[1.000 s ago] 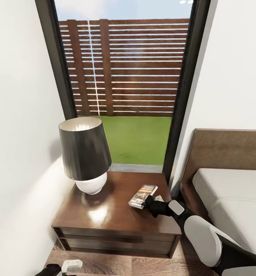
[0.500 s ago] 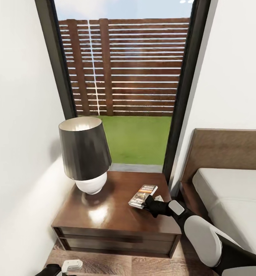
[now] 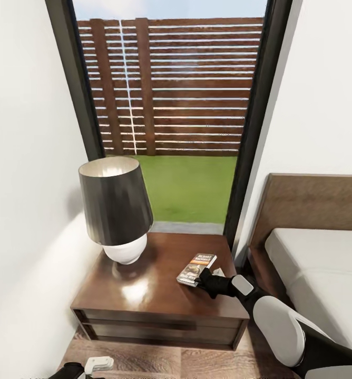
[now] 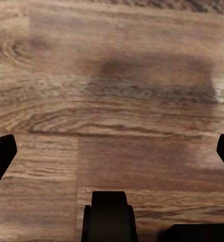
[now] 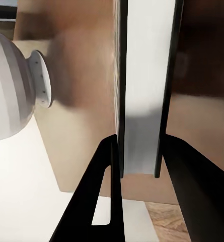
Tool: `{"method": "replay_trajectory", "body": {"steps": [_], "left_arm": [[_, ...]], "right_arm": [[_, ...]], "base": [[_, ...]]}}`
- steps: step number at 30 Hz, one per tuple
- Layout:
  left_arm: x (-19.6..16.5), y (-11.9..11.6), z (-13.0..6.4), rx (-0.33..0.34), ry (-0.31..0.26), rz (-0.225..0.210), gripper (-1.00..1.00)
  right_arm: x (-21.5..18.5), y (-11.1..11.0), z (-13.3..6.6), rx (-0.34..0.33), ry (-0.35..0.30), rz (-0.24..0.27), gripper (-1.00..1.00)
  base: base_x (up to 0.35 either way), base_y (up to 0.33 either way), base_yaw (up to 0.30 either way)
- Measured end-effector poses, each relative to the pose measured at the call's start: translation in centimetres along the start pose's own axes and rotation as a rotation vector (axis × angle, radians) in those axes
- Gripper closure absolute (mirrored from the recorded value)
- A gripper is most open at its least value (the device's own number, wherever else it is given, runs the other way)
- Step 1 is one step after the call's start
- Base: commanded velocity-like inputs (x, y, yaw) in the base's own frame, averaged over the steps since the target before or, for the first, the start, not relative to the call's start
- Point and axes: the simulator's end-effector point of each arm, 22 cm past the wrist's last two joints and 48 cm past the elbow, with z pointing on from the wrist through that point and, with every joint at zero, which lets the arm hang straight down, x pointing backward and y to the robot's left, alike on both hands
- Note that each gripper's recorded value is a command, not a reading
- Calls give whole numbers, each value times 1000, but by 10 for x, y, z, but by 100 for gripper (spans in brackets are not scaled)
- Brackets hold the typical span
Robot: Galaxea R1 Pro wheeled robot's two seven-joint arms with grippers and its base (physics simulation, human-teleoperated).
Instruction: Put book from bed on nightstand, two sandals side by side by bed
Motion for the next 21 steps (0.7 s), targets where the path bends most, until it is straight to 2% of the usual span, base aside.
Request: {"method": "replay_trajectory", "body": {"steps": [12, 21], "left_arm": [[4, 1, 3, -2, 12, -1, -100], [9, 2, 6, -2, 24, -1, -100]], "right_arm": [[0, -3, 3, -8, 4, 9, 100], [1, -5, 5, -17, 7, 21, 100]], "base": [[0, 0, 2], [0, 0, 59]]}}
